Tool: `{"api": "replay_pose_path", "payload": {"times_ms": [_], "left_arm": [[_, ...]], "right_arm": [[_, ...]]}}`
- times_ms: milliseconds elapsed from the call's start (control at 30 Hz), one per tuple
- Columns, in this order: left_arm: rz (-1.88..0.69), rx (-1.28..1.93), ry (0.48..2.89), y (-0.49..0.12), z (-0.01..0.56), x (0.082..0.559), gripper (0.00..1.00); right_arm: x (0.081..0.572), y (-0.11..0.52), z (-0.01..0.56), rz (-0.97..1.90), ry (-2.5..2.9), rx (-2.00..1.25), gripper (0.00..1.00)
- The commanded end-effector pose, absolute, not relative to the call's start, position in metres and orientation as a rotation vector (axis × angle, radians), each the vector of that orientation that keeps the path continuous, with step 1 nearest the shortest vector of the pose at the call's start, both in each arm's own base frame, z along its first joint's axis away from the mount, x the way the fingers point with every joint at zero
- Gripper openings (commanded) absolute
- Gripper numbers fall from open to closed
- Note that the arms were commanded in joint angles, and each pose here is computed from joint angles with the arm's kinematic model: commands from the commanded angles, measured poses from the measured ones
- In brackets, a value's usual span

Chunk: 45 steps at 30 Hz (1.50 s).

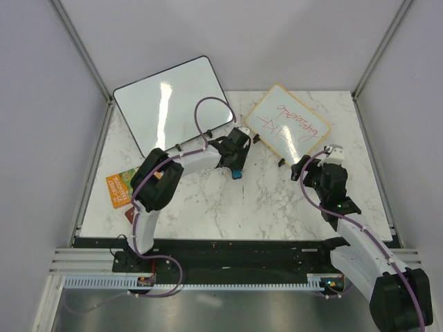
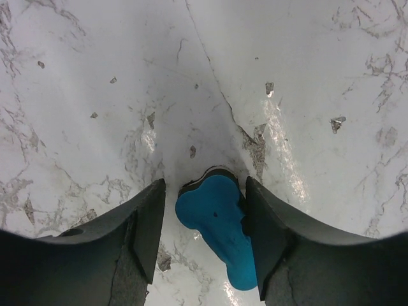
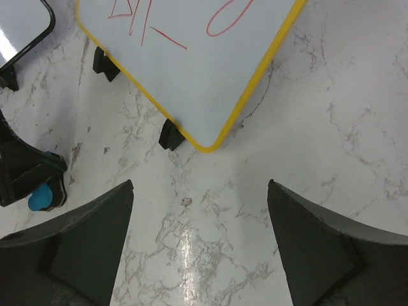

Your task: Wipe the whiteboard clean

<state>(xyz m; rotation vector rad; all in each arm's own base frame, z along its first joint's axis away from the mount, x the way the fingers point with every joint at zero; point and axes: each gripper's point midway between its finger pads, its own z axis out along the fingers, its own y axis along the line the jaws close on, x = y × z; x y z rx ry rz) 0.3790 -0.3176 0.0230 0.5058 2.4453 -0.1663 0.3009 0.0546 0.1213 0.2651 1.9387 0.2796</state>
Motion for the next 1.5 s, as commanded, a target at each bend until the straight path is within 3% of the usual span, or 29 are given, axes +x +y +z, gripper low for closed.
{"api": "replay_pose_path", "payload": {"times_ms": [0, 100, 567, 667, 700, 800, 1200, 1467], "left_arm": [[-0.176, 0.48, 2.47, -0.319, 0.018, 0.372, 0.52], [-0.176, 0.487, 2.478, -0.321, 0.015, 0.367, 0.4], [-0.129, 0.488, 2.352, -0.325, 0.058, 0.393, 0.41], [-0.183, 0.555, 2.34, -0.337, 0.062, 0.395, 0.56], [-0.202, 0.565, 2.335, -0.342, 0.064, 0.396, 0.67], [-0.191, 0.563, 2.335, -0.34, 0.064, 0.395, 0.77], [-0.112, 0.432, 2.365, -0.314, 0.075, 0.374, 0.75], [-0.155, 0.421, 2.471, -0.33, 0.044, 0.351, 0.74]], "right_arm": [[0.306, 0.056, 0.128, 0.3, 1.907, 0.271, 0.93], [0.306, 0.054, 0.128, 0.297, 1.904, 0.278, 0.94], [0.307, 0.053, 0.122, 0.292, 1.924, 0.287, 0.95], [0.307, 0.053, 0.121, 0.29, 1.927, 0.287, 0.95], [0.307, 0.052, 0.121, 0.291, 1.928, 0.289, 0.95], [0.307, 0.053, 0.121, 0.296, 1.928, 0.288, 0.96], [0.307, 0.055, 0.122, 0.307, 1.927, 0.286, 0.96], [0.307, 0.056, 0.12, 0.31, 1.933, 0.281, 0.97]]}}
